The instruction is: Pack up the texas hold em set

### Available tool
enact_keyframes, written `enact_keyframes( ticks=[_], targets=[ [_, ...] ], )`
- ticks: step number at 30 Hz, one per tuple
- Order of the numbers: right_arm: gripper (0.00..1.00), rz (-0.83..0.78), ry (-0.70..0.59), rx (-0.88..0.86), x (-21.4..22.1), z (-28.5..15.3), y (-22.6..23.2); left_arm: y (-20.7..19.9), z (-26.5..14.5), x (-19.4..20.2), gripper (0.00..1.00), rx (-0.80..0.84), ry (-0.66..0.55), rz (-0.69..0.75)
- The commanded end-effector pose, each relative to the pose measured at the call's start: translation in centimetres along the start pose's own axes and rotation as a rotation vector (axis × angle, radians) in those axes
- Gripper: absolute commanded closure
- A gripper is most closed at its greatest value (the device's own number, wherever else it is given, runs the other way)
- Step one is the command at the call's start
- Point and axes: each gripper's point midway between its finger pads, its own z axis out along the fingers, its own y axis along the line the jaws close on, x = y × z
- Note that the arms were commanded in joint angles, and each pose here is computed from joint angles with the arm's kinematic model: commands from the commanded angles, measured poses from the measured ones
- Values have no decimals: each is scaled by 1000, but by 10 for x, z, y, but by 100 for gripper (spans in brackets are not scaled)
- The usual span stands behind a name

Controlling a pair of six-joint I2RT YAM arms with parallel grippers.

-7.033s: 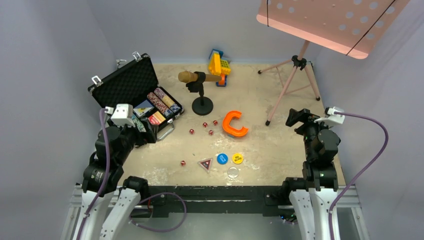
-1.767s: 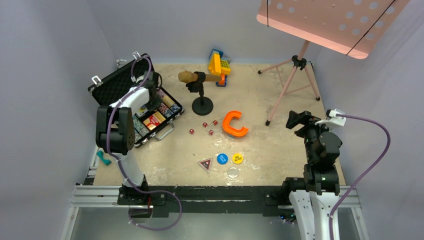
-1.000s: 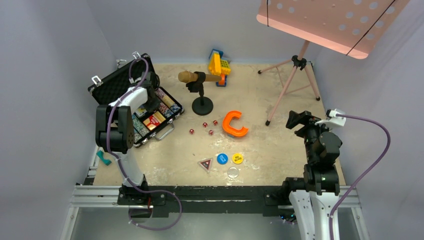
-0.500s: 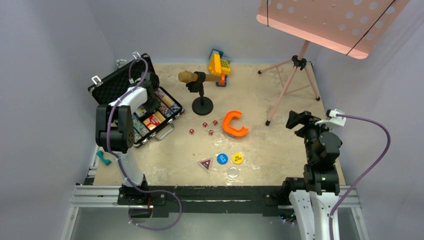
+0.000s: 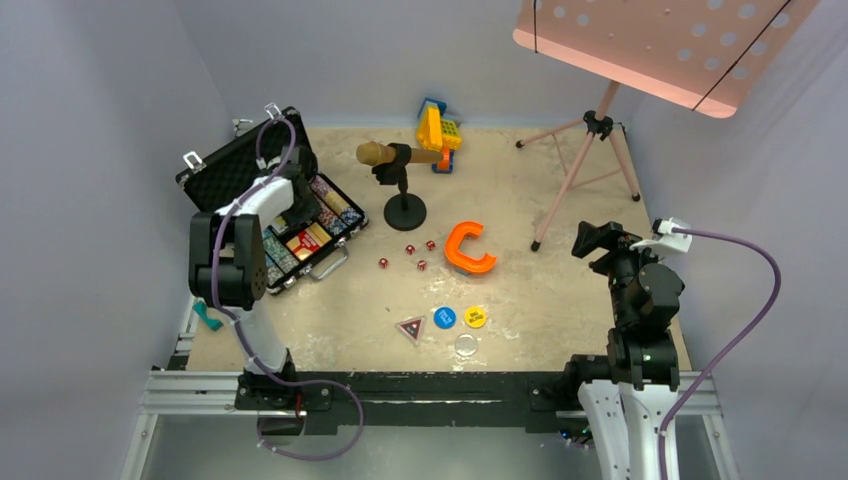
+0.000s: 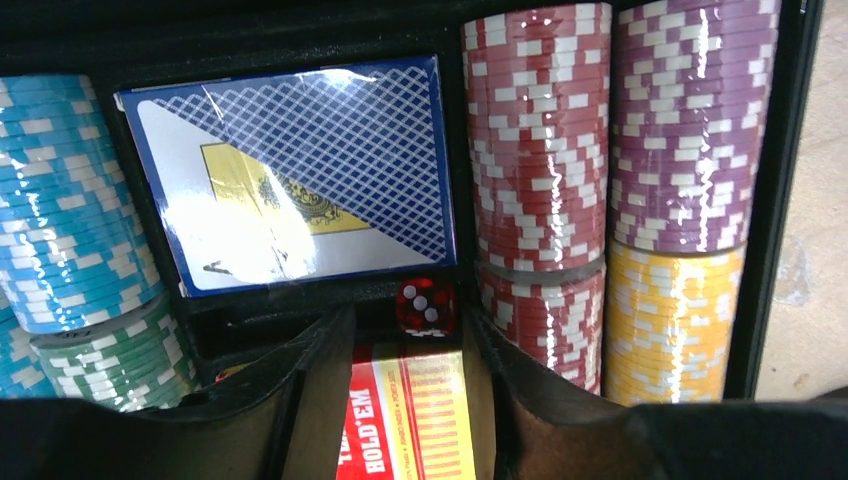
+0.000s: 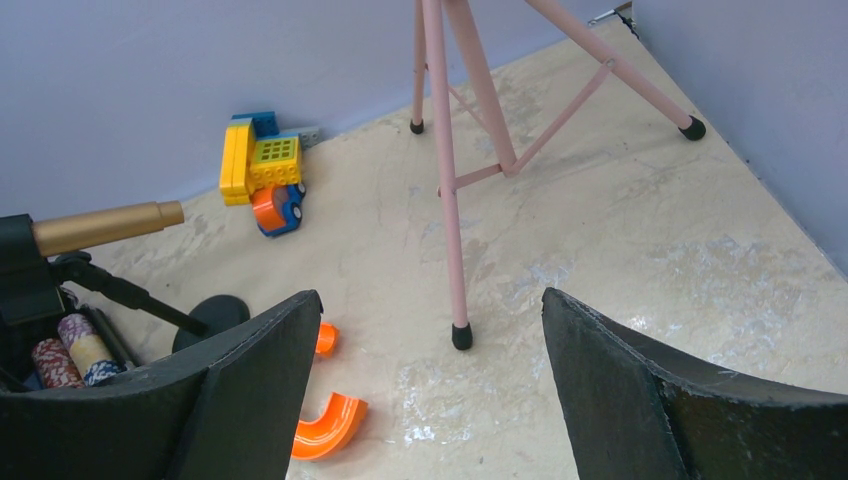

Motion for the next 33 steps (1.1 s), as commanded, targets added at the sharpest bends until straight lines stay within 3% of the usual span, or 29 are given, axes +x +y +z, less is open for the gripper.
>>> enact_keyframes(
  ticks=[1,5,12,21,28,33],
  targets=[
    [15,4,-56,-9,-21,-3,5,-18,-30,-20,51,111,-89,1],
    [15,4,-56,-11,-21,-3,6,-17,-44,-27,43,130,-140,1],
    [15,3,-58,-12,-21,-4,6,-30,-72,-22,41,199,-173,54],
    [15,2,-59,-19,-22,-5,7,-62,-121,41,41,339,-111,179],
    [14,0,-65,-35,-23,-6,10,-55,-123,100,39,436,45,301],
    [14,0,-69,-38,-24,-7,10,-37,-129,130,35,446,50,415]
  ],
)
